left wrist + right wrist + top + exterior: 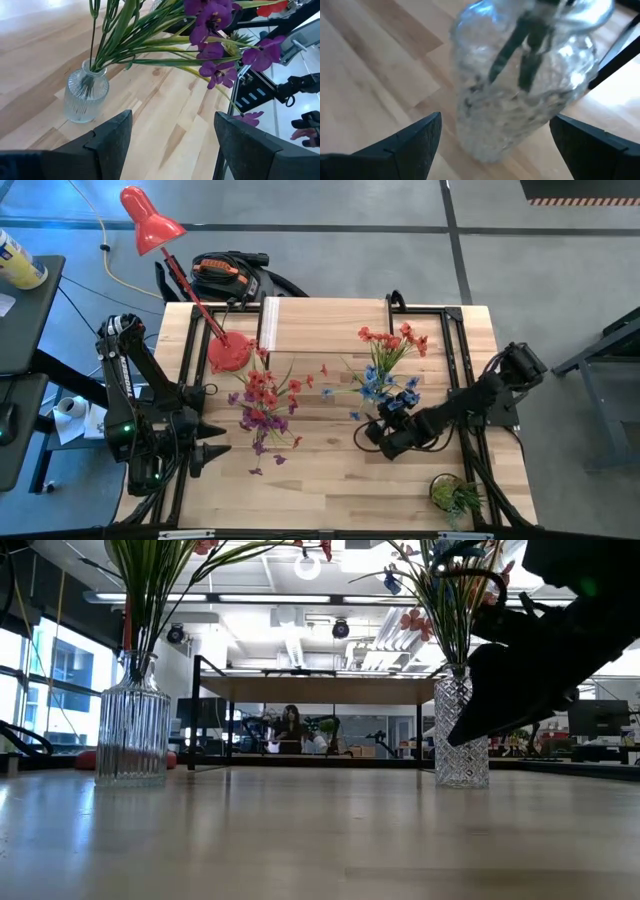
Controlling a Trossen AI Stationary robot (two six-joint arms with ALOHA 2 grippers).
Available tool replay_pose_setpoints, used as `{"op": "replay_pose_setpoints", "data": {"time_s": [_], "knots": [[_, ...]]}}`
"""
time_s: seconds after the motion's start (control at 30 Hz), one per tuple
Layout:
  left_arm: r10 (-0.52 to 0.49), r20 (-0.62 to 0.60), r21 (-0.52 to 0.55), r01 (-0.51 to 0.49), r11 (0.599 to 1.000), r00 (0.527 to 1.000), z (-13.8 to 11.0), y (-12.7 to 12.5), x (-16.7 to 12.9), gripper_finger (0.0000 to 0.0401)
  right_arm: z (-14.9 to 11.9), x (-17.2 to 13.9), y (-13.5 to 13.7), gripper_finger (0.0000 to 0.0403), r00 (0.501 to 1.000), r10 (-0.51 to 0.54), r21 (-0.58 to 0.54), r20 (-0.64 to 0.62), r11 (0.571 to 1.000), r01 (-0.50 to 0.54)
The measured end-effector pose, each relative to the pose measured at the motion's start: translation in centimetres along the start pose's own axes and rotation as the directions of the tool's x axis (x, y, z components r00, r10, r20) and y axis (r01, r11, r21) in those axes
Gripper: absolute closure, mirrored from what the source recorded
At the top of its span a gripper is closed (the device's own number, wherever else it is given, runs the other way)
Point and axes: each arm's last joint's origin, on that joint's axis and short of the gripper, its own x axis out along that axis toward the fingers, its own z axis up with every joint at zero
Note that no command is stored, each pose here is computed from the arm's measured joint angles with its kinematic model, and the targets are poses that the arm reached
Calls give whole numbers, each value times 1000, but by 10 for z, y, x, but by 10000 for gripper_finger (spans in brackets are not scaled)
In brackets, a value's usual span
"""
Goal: Pick and place flowers into a vace then onto a shelf
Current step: Put the right transparent flower vase containing the blue and orange flowers on the shelf
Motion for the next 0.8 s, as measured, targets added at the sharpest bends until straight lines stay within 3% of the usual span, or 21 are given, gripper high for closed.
{"op": "replay_pose_setpoints", "data": {"time_s": [0.27, 0.57, 0.8], "knots": [[0, 0, 0, 0, 1000, 1000, 0, 0, 0, 84, 8, 12, -10, 42, 995, -93, 7, 25, 996, 92], [0, 0, 0, 0, 1000, 1000, 0, 0, 0, 84, 21, 25, -14, 42, 991, -126, 66, 44, 990, 123], [0, 0, 0, 0, 1000, 1000, 0, 0, 0, 84, 25, 38, -11, 46, 986, -143, 39, 86, 989, 140]]}}
